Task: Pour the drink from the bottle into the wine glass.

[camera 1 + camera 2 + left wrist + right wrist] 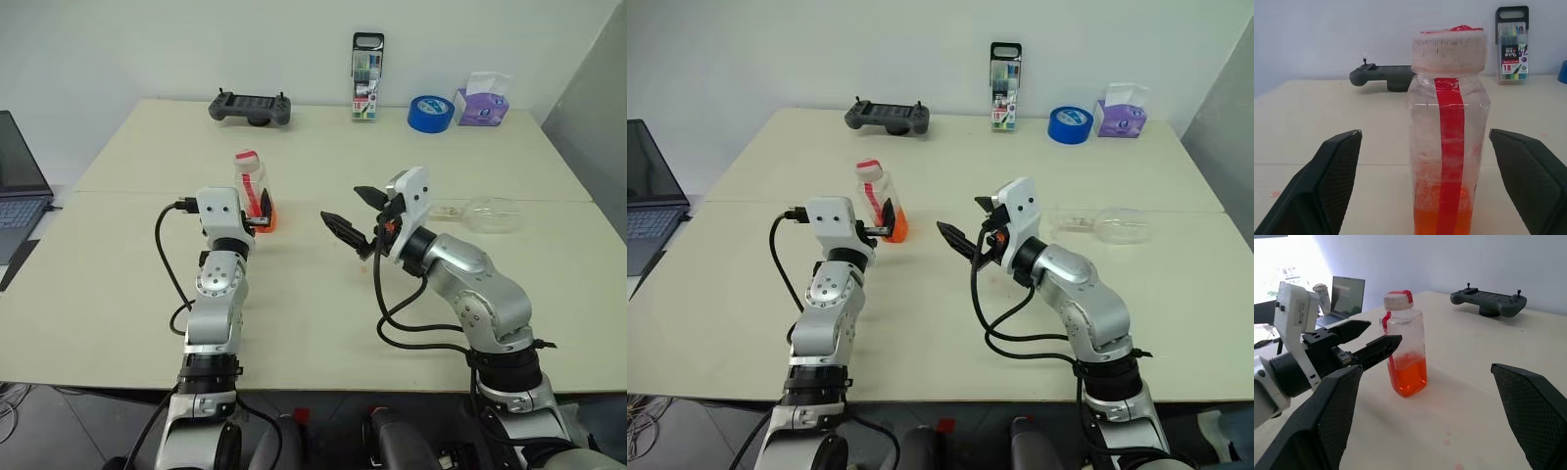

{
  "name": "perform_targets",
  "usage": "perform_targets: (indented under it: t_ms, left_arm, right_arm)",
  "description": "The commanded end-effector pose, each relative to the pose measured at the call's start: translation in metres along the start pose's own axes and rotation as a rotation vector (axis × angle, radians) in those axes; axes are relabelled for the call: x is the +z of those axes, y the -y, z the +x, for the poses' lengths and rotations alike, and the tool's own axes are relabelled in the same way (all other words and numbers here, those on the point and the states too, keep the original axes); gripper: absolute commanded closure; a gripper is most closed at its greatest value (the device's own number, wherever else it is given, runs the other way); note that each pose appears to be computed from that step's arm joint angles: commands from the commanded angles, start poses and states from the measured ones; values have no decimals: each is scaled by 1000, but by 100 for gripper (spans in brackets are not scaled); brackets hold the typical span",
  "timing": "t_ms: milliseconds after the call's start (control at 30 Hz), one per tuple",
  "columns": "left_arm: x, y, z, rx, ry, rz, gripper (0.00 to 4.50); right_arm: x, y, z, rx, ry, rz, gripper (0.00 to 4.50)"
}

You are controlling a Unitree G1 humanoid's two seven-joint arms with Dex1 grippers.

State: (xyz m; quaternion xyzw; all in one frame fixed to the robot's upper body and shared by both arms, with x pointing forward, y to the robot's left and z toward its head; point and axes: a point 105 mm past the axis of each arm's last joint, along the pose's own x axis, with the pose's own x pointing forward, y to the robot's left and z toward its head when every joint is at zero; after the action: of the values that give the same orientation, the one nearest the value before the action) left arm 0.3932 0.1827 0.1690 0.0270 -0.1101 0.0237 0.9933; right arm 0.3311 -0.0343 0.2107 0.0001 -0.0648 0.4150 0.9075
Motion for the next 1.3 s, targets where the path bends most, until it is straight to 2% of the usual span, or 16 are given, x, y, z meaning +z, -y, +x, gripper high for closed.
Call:
perform_targets:
  t_ms: [33,233,700,800,967,1000,1167,1300]
  left_arm:
    - [18,-1,12,-25,75,-16,3]
    - [28,3,36,-92,99,-64,3]
    - [24,9,40,-141,110,-59,3]
    - [27,9,42,-146,121,-59,63]
    - [27,6,44,-139,115,-52,230]
    - [27,6,45,-140,116,-50,251]
    - [33,6,48,-155,129,-44,258]
    - [45,30,45,-288,161,-48,258]
  right_arm:
    - [17,-6,1,26,60,-37,0]
    - [16,-11,0,31,56,-32,0]
    - [13,-12,-4,15,41,-33,0]
    - [13,-11,-5,9,42,-33,0]
    - [19,-8,-6,-5,49,-42,0]
    - [25,-7,-7,-8,63,-41,0]
    - [46,-10,-12,-1,94,-57,0]
    - [56,-16,-21,26,80,-86,0]
